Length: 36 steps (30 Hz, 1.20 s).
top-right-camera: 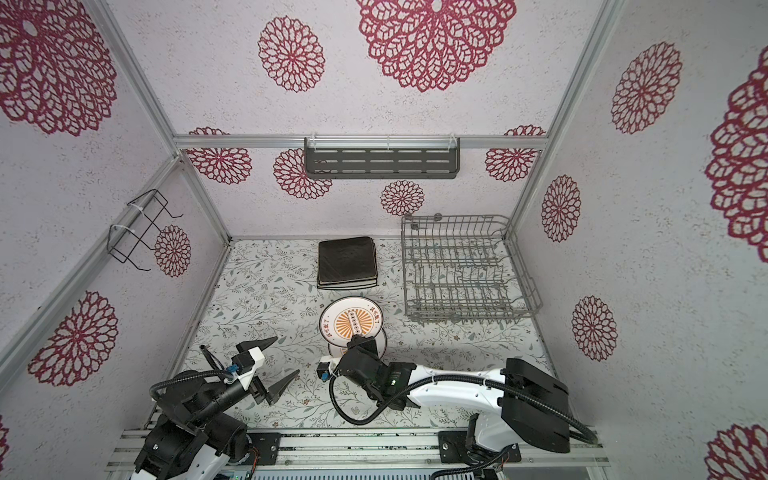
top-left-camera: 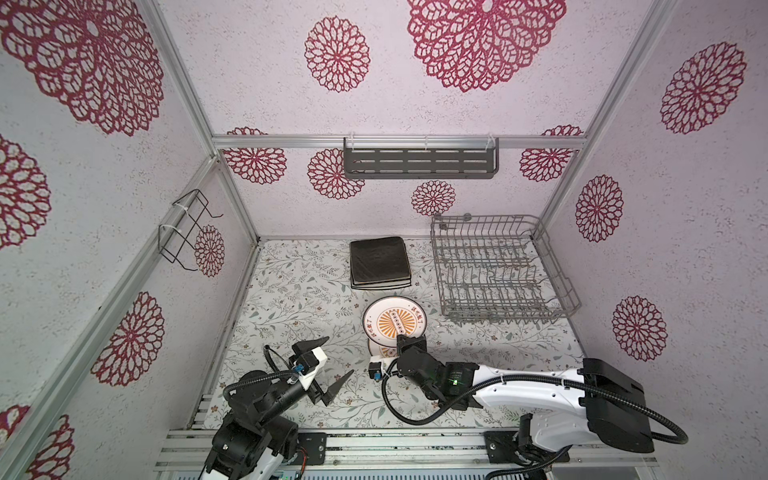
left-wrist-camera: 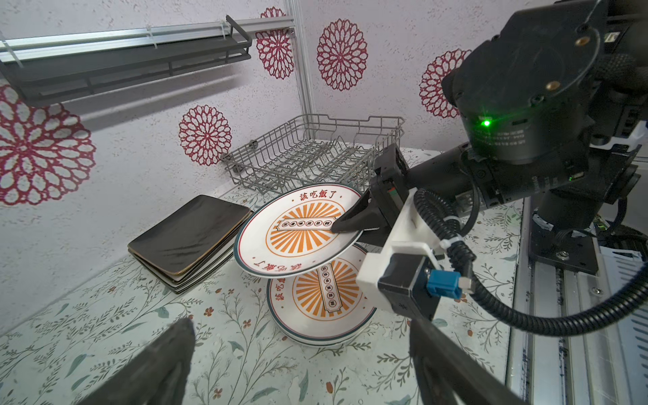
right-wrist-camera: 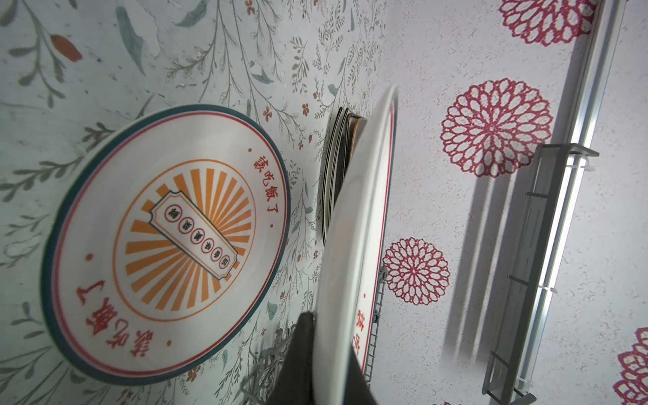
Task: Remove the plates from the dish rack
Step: 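Lower the white plate onto the round plate stack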
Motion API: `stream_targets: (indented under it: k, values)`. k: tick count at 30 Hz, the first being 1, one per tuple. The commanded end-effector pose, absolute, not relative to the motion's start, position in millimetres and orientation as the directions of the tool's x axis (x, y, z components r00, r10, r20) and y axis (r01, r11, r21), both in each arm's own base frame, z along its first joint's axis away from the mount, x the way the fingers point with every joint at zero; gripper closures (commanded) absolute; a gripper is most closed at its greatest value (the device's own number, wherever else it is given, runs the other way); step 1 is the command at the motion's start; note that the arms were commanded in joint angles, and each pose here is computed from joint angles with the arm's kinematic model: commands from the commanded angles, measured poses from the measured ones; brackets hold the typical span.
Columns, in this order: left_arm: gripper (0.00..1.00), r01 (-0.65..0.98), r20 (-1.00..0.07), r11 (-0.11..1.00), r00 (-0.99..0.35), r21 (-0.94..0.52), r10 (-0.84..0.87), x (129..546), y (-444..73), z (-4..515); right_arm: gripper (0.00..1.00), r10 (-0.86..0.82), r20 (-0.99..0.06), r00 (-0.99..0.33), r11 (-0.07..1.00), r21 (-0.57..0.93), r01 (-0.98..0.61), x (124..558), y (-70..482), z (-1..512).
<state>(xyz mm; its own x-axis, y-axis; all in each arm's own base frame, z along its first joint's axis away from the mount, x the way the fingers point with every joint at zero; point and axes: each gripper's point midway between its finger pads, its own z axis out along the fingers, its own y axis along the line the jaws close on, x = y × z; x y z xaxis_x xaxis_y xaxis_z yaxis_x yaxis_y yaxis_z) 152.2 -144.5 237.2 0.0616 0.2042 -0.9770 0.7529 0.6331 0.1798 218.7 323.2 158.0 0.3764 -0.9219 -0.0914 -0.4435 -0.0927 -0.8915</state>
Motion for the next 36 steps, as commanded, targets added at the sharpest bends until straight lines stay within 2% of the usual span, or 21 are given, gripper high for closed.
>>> stream_targets:
  k: [1, 20, 36]
  values:
    - [0.03, 0.753, -0.974, 0.625, 0.092, 0.205, 0.209, 152, -145, 239, 0.95, -0.93, -0.164, 0.33, 0.005, -0.901, -0.434, 222, 325, 164]
    - [0.03, 0.753, -0.974, 0.626, 0.086, 0.201, 0.21, 153, -145, 238, 0.9, -0.938, -0.168, 0.303, -0.016, -0.853, -0.522, 216, 327, 117]
    - [0.03, 0.755, -0.974, 0.625, 0.085, 0.2, 0.21, 152, -146, 238, 0.67, -0.944, -0.126, 0.304, -0.077, -0.813, -0.577, 206, 325, 91]
